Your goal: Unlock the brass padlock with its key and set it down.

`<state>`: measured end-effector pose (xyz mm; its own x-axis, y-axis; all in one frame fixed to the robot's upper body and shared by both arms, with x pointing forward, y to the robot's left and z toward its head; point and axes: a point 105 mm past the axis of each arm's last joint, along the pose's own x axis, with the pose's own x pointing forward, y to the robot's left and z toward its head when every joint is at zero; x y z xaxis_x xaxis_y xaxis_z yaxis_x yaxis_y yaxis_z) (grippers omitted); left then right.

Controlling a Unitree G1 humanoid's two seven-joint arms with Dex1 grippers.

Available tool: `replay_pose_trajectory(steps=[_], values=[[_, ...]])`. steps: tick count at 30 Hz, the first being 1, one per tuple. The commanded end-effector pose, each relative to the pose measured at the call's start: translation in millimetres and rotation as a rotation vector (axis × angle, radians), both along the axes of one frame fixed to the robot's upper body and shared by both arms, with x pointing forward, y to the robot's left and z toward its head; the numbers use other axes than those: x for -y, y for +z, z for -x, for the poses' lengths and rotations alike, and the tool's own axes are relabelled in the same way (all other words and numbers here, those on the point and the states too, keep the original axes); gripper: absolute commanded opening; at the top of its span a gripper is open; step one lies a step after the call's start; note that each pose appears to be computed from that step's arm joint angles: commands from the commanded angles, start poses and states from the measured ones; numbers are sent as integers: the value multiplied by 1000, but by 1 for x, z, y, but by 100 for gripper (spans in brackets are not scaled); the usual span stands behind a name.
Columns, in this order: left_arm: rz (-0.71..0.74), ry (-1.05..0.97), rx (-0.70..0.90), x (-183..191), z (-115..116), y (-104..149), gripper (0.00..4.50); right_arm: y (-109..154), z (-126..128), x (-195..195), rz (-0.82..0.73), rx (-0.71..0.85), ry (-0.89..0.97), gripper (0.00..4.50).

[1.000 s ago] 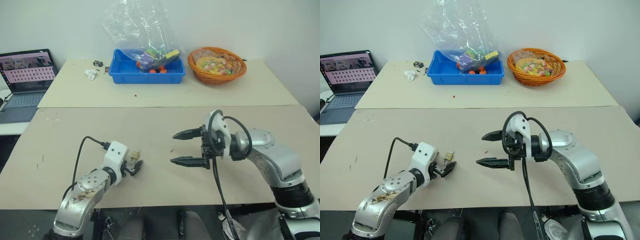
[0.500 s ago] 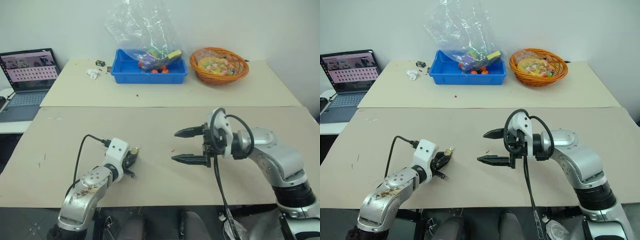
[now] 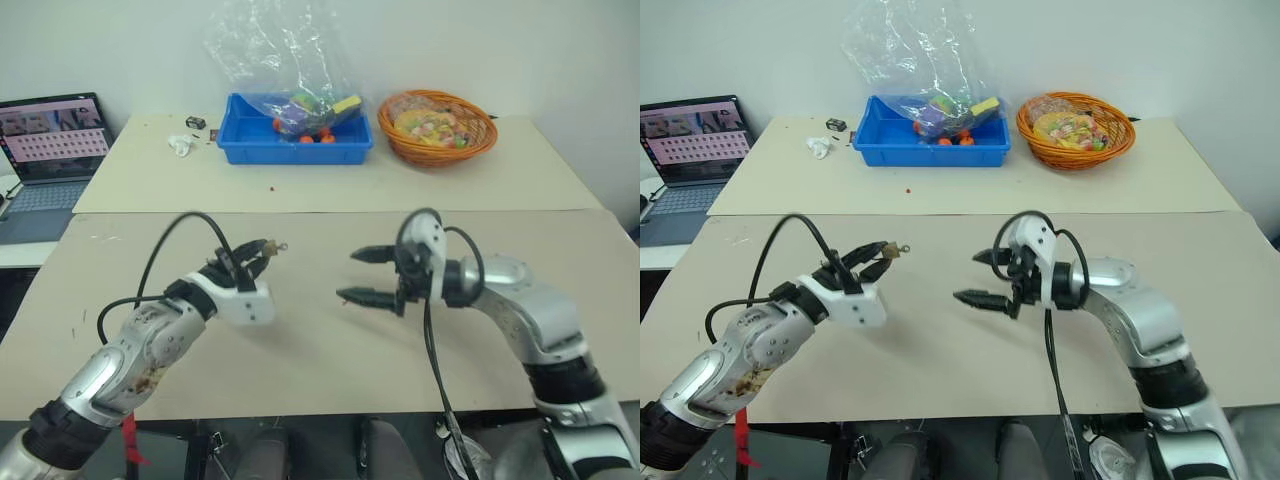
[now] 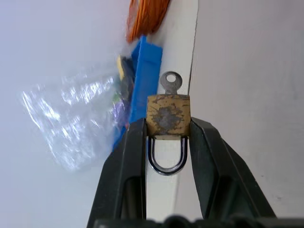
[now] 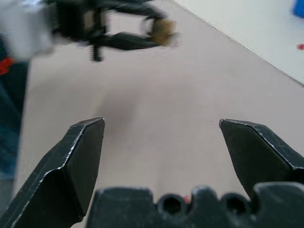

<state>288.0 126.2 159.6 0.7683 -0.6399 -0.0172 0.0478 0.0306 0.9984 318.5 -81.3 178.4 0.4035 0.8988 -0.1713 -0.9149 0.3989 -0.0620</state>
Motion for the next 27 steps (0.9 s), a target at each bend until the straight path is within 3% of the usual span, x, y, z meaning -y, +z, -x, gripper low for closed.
replay_pose_trajectory(steps=[1,27], values=[[-14,-97,34,11,9,-4,80,18,-9,4,-53,22,-36,450],[23,-147,80,22,6,0,80,0,14,-39,-104,-118,125,450]])
